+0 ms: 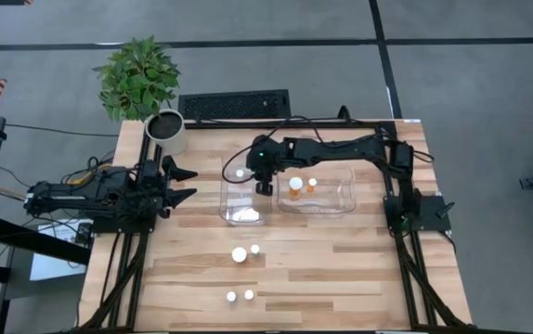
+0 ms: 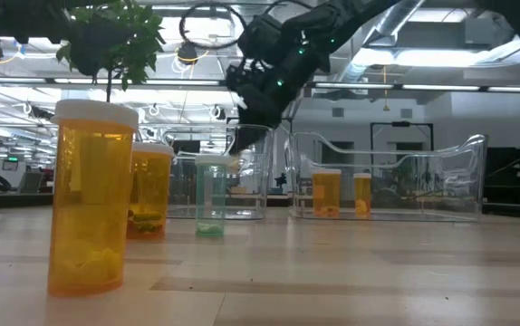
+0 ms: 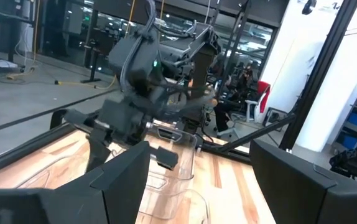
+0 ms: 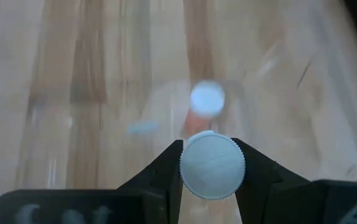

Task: Pick and place medicine bottles into bin by pill shape (circle, oval)
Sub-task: Put the yellow pill bottle into the left transparent bin

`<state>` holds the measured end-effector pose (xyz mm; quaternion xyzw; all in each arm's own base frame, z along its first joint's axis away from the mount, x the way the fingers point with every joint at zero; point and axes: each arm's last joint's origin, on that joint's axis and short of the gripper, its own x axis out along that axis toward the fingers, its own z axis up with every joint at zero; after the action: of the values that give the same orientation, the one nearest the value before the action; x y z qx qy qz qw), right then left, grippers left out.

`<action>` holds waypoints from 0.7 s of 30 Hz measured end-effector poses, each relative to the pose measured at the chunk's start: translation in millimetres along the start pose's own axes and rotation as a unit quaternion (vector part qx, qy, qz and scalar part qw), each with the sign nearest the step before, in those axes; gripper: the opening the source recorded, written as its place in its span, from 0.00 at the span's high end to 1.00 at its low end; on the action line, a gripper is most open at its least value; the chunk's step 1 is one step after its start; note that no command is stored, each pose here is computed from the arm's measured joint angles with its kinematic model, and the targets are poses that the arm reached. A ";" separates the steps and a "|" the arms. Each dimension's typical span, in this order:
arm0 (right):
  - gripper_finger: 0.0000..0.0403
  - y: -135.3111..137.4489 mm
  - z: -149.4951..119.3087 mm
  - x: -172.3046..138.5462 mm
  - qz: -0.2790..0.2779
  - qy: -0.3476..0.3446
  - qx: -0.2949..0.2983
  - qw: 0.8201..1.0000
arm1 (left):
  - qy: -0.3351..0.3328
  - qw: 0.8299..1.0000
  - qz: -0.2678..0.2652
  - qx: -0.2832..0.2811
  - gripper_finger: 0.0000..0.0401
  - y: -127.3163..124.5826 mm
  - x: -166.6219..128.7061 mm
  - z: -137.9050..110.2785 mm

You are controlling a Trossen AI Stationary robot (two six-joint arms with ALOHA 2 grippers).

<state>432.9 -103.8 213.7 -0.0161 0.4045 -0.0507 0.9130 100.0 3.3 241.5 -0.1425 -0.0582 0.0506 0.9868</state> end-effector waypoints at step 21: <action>0.68 -5.8 -5.0 12.9 -0.004 0.002 0.024 1.000 | 0.008 1.000 0.003 0.005 0.33 0.6 0.0 -1.6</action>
<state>437.3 -110.9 201.2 0.0038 0.4048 -0.0642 0.9121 100.1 3.4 239.8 -0.1382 -0.0495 0.0532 0.9877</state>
